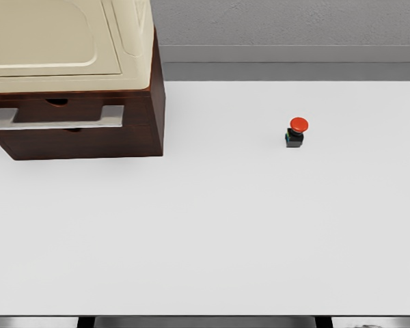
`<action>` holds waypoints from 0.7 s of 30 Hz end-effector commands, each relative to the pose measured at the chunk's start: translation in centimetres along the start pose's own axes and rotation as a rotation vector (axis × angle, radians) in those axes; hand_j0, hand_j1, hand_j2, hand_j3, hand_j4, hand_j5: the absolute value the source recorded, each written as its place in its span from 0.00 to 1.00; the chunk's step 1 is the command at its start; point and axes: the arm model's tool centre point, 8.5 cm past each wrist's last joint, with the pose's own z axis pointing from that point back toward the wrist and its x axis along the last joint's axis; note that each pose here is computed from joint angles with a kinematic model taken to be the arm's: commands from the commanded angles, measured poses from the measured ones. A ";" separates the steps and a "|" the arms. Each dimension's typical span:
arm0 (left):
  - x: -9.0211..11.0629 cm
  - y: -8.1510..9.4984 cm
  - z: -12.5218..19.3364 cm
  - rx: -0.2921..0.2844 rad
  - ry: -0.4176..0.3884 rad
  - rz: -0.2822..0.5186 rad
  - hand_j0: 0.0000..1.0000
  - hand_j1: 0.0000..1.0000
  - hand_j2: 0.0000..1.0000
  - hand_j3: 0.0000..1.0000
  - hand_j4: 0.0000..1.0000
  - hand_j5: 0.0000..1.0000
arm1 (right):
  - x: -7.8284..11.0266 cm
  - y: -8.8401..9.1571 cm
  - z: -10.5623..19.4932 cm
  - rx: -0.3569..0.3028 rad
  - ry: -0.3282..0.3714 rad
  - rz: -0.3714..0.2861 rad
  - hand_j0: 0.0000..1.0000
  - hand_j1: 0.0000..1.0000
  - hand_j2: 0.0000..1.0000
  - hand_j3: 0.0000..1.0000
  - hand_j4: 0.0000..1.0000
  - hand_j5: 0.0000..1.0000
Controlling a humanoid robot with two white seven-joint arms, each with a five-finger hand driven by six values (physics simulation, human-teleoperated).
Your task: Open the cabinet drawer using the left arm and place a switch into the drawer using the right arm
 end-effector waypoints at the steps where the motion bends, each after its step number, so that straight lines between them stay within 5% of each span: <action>1: 5.3 21.3 5.0 0.346 -0.198 -0.105 1.00 1.00 1.00 1.00 1.00 1.00 | 4.5 -32.8 4.0 -0.509 -0.165 -0.065 1.00 1.00 1.00 1.00 1.00 1.00; 2: 8.8 22.7 5.9 0.377 -0.347 -0.137 1.00 1.00 1.00 1.00 1.00 1.00 | 8.1 -36.5 6.2 -0.543 -0.302 -0.042 1.00 1.00 1.00 1.00 1.00 1.00; 3: 13.4 24.4 8.2 0.425 -0.603 -0.182 1.00 1.00 1.00 1.00 1.00 1.00 | 11.6 -39.7 9.0 -0.552 -0.482 -0.001 1.00 1.00 1.00 1.00 1.00 1.00; 4: 15.5 25.2 9.9 0.457 -0.765 -0.196 1.00 1.00 1.00 1.00 1.00 1.00 | 14.0 -39.9 10.5 -0.492 -0.645 0.083 1.00 1.00 1.00 1.00 1.00 1.00; 5: 16.6 26.4 11.0 0.496 -0.810 -0.170 1.00 1.00 1.00 1.00 1.00 1.00 | 16.0 -40.4 12.6 -0.403 -0.802 0.230 1.00 1.00 1.00 1.00 1.00 1.00; 6: 17.7 27.4 12.1 0.528 -0.859 -0.138 1.00 1.00 1.00 1.00 1.00 1.00 | 17.0 -43.1 16.3 -0.343 -0.907 0.412 1.00 1.00 1.00 1.00 1.00 1.00; 8: 20.9 29.3 15.2 0.585 -1.014 -0.054 1.00 1.00 1.00 1.00 1.00 1.00 | 20.0 -43.8 21.2 -0.211 -0.954 0.722 1.00 1.00 1.00 1.00 1.00 1.00; 10: 24.9 29.7 18.7 0.621 -1.190 -0.021 1.00 1.00 1.00 1.00 1.00 1.00 | 19.9 -44.7 22.5 -0.178 -0.945 0.755 1.00 1.00 1.00 1.00 1.00 1.00; 11: 27.7 28.7 21.0 0.616 -1.308 -0.041 1.00 1.00 1.00 1.00 1.00 1.00 | 19.9 -44.7 22.5 -0.177 -0.941 0.762 1.00 1.00 1.00 1.00 1.00 1.00; 12: 32.5 25.3 25.6 0.595 -1.536 -0.084 1.00 1.00 1.00 1.00 1.00 1.00 | 20.0 -43.9 21.9 -0.161 -0.942 0.765 1.00 1.00 1.00 1.00 1.00 1.00; 16: 37.5 16.8 38.4 0.481 -2.016 -0.234 1.00 1.00 1.00 1.00 1.00 1.00 | 20.1 -43.9 21.8 -0.161 -0.944 0.763 1.00 1.00 1.00 1.00 1.00 1.00; 19: 37.3 13.4 44.3 0.466 -2.211 -0.311 1.00 1.00 1.00 1.00 1.00 1.00 | 20.0 -43.9 21.8 -0.161 -0.943 0.761 1.00 1.00 1.00 1.00 1.00 1.00; 21: 38.0 9.1 43.7 0.316 -2.231 -0.376 1.00 1.00 1.00 1.00 1.00 1.00 | 20.0 -43.7 21.7 -0.157 -0.941 0.764 1.00 1.00 1.00 1.00 1.00 1.00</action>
